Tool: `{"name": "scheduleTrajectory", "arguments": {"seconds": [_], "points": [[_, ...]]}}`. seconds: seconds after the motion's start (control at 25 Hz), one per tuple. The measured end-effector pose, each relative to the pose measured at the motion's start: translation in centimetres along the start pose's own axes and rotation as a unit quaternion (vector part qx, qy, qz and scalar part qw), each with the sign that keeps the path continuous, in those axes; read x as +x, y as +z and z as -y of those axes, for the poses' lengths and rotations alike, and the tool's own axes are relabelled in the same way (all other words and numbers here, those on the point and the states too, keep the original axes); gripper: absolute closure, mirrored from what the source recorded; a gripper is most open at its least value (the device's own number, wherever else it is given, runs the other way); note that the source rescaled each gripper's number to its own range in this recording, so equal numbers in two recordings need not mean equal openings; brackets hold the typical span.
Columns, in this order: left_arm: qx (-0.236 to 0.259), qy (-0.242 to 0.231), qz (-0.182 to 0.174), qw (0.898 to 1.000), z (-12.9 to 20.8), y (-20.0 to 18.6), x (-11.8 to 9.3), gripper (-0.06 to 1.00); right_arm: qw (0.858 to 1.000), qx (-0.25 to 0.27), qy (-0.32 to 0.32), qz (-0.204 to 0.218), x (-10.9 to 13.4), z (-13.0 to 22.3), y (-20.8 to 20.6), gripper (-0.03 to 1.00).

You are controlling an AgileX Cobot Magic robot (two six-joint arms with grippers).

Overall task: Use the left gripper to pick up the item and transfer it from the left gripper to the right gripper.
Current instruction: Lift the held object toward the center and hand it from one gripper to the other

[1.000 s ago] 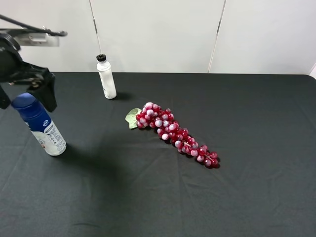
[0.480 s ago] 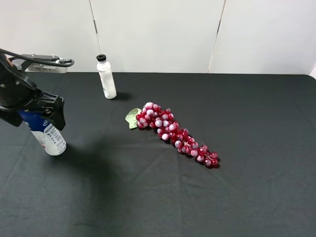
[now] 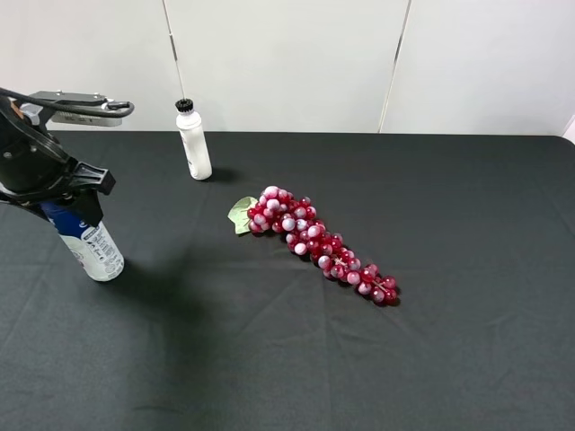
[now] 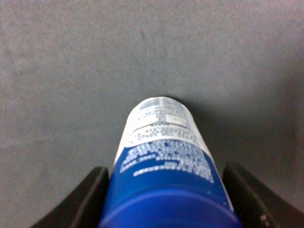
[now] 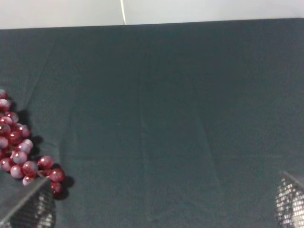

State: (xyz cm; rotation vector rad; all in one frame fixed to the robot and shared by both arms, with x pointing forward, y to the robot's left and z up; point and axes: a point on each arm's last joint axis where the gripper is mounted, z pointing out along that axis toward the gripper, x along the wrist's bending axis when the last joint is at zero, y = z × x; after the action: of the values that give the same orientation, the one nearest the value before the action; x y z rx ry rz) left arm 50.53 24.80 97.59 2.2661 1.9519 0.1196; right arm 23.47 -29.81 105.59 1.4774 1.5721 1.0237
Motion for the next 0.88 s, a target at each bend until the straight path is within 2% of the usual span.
{"name": "scheduleTrajectory", "arguments": {"seconds": [0.52,0.68,0.88], "points": [[0.003,-0.001,0.002,1.0,-0.4,-0.3,-0.1,0.94,1.0,0.0,0.0,0.0,0.0,0.0,0.0,-0.03],[0.003,-0.002,0.008,1.0,-2.1,-2.8,-0.3,0.94,1.0,0.0,0.0,0.0,0.0,0.0,0.0,-0.03],[-0.052,-0.012,0.04,0.998,-4.3,-7.2,-1.1,0.94,1.0,0.0,0.0,0.0,0.0,0.0,0.0,-0.03]]}}
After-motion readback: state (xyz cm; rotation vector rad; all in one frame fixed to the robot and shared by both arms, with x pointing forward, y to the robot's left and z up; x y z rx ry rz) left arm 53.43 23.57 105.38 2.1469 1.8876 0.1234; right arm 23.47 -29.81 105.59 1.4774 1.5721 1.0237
